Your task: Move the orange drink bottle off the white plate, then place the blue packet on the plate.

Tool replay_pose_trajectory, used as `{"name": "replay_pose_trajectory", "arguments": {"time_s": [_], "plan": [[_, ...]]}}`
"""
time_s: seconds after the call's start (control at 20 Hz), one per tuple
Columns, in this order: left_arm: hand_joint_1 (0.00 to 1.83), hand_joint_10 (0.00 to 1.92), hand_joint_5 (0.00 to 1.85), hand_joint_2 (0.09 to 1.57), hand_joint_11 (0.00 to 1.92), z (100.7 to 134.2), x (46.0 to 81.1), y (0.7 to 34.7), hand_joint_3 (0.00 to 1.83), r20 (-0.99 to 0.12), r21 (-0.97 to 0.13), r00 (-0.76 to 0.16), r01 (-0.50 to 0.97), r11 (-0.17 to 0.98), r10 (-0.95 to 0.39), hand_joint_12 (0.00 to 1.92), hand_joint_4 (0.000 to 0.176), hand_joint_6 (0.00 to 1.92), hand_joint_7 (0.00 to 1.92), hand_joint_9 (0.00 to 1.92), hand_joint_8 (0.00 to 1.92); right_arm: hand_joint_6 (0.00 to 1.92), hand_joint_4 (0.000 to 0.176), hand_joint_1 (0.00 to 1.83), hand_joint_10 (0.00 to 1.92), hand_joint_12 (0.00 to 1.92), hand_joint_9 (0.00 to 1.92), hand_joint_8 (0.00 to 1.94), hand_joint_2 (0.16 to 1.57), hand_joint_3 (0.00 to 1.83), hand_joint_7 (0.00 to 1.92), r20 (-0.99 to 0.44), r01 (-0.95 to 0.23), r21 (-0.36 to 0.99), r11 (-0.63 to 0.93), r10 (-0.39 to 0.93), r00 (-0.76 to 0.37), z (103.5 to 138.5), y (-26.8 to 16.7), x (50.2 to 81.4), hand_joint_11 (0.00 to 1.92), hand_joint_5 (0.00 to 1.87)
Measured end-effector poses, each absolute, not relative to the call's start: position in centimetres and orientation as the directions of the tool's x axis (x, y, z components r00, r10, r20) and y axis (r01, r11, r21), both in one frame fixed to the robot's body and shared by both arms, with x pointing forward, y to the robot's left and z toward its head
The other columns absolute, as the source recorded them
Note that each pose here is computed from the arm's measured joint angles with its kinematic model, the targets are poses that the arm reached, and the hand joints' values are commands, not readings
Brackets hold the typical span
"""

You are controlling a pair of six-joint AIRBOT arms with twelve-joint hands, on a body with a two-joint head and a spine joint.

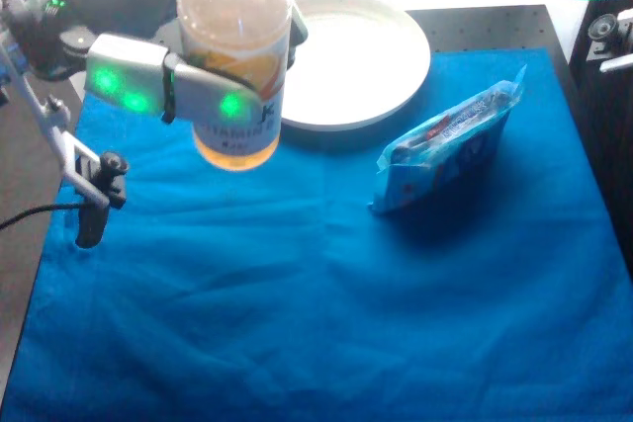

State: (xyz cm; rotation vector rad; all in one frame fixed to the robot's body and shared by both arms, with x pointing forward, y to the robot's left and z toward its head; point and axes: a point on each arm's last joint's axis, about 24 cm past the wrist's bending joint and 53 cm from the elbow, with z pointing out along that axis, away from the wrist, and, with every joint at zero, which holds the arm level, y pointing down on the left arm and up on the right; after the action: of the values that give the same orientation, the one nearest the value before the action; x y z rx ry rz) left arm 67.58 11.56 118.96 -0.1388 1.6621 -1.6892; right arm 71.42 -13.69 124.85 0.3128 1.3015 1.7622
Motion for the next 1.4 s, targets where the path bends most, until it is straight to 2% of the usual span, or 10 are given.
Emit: {"name": "replay_pose_trajectory", "arguments": {"time_s": [0.1, 0.3, 0.45, 0.55, 0.65, 1.1, 1.15, 1.25, 1.35, 1.4], "plan": [[1.19, 0.10, 0.88, 1.19, 0.40, 117.7, 67.0, 11.5, 0.00, -0.403, -0.906, -0.727, 0.403, 0.130, -0.557, 1.28, 0.000, 1.04, 0.81, 1.04, 1.35, 0.00, 0.140, 0.48, 0.00, 0.50, 0.12, 0.00, 0.81, 0.00, 0.17, -0.291, -0.505, 0.862, -0.047, 0.770, -0.568, 124.9, -13.7, 71.4, 0.00, 0.08], [1.20, 0.12, 0.77, 1.19, 0.39, 116.5, 66.3, 11.3, 0.00, -0.395, -0.912, -0.741, 0.389, 0.133, -0.543, 1.05, 0.000, 1.21, 0.93, 1.06, 1.18, 0.00, 0.137, 0.46, 0.00, 0.55, 0.13, 0.00, 0.82, 0.00, 0.17, -0.291, -0.505, 0.862, -0.046, 0.770, -0.567, 124.9, -13.7, 71.4, 0.00, 0.08], [1.12, 0.98, 0.68, 1.29, 0.34, 115.5, 66.0, 10.9, 0.00, -0.382, -0.919, -0.752, 0.371, 0.134, -0.538, 1.42, 0.001, 1.38, 0.66, 0.57, 1.54, 0.00, 0.141, 0.46, 0.01, 0.67, 0.15, 0.00, 0.80, 0.00, 0.16, -0.291, -0.504, 0.862, -0.047, 0.770, -0.568, 124.8, -13.6, 71.4, 0.00, 0.09], [1.13, 1.03, 0.64, 1.29, 0.34, 114.9, 65.9, 10.6, 0.00, -0.382, -0.921, -0.758, 0.362, 0.145, -0.529, 1.38, 0.000, 1.37, 0.69, 0.57, 1.58, 0.00, 0.143, 0.46, 0.00, 0.62, 0.14, 0.00, 0.80, 0.00, 0.16, -0.290, -0.503, 0.863, -0.047, 0.770, -0.569, 124.8, -13.6, 71.4, 0.00, 0.08], [1.15, 0.40, 0.72, 1.24, 0.38, 114.3, 66.0, 10.3, 0.00, -0.384, -0.921, -0.761, 0.356, 0.158, -0.524, 1.14, 0.016, 1.44, 0.78, 0.80, 1.25, 0.00, 0.129, 0.48, 0.00, 0.62, 0.14, 0.00, 0.80, 0.00, 0.16, -0.289, -0.504, 0.863, -0.048, 0.770, -0.568, 124.8, -13.6, 71.4, 0.00, 0.07], [1.18, 0.00, 0.78, 1.22, 0.43, 112.1, 65.9, 10.1, 0.00, -0.364, -0.931, -0.781, 0.311, 0.188, -0.508, 0.71, 0.000, 1.45, 0.81, 0.88, 1.11, 0.00, 0.131, 0.48, 0.00, 0.70, 0.15, 0.00, 0.83, 0.00, 0.15, -0.289, -0.504, 0.863, -0.048, 0.770, -0.569, 124.8, -13.6, 71.4, 0.00, 0.07], [1.05, 0.00, 0.77, 1.22, 0.39, 112.0, 65.8, 10.1, 0.00, -0.363, -0.932, -0.781, 0.310, 0.189, -0.508, 0.74, 0.000, 1.33, 0.79, 0.84, 0.46, 0.00, 0.128, 0.49, 0.00, 0.65, 0.15, 0.00, 0.82, 0.00, 0.16, -0.289, -0.504, 0.863, -0.048, 0.769, -0.569, 124.8, -13.6, 71.4, 0.00, 0.07], [1.02, 0.01, 0.77, 1.23, 0.44, 111.7, 65.7, 10.2, 0.00, -0.359, -0.933, -0.784, 0.303, 0.192, -0.506, 0.75, 0.000, 1.31, 0.84, 0.83, 0.06, 0.00, 0.129, 0.49, 0.00, 0.67, 0.15, 0.00, 0.82, 0.00, 0.16, -0.289, -0.504, 0.863, -0.048, 0.770, -0.569, 124.8, -13.6, 71.4, 0.00, 0.06], [1.04, 0.00, 0.74, 1.24, 0.47, 111.4, 65.6, 10.2, 0.00, -0.363, -0.932, -0.787, 0.303, 0.200, -0.500, 0.77, 0.000, 1.33, 0.80, 0.82, 0.02, 0.00, 0.135, 0.48, 0.00, 0.71, 0.16, 0.00, 0.84, 0.00, 0.16, -0.289, -0.503, 0.863, -0.048, 0.770, -0.569, 124.8, -13.6, 71.4, 0.00, 0.05], [1.01, 0.01, 0.65, 1.16, 0.47, 111.4, 65.6, 10.2, 0.00, -0.363, -0.932, -0.787, 0.303, 0.200, -0.499, 0.76, 0.000, 0.54, 0.78, 0.81, 0.00, 0.00, 0.129, 0.49, 0.00, 0.69, 0.16, 0.00, 0.84, 0.00, 0.16, -0.289, -0.504, 0.862, -0.048, 0.769, -0.569, 124.8, -13.6, 71.4, 0.00, 0.05]]}}
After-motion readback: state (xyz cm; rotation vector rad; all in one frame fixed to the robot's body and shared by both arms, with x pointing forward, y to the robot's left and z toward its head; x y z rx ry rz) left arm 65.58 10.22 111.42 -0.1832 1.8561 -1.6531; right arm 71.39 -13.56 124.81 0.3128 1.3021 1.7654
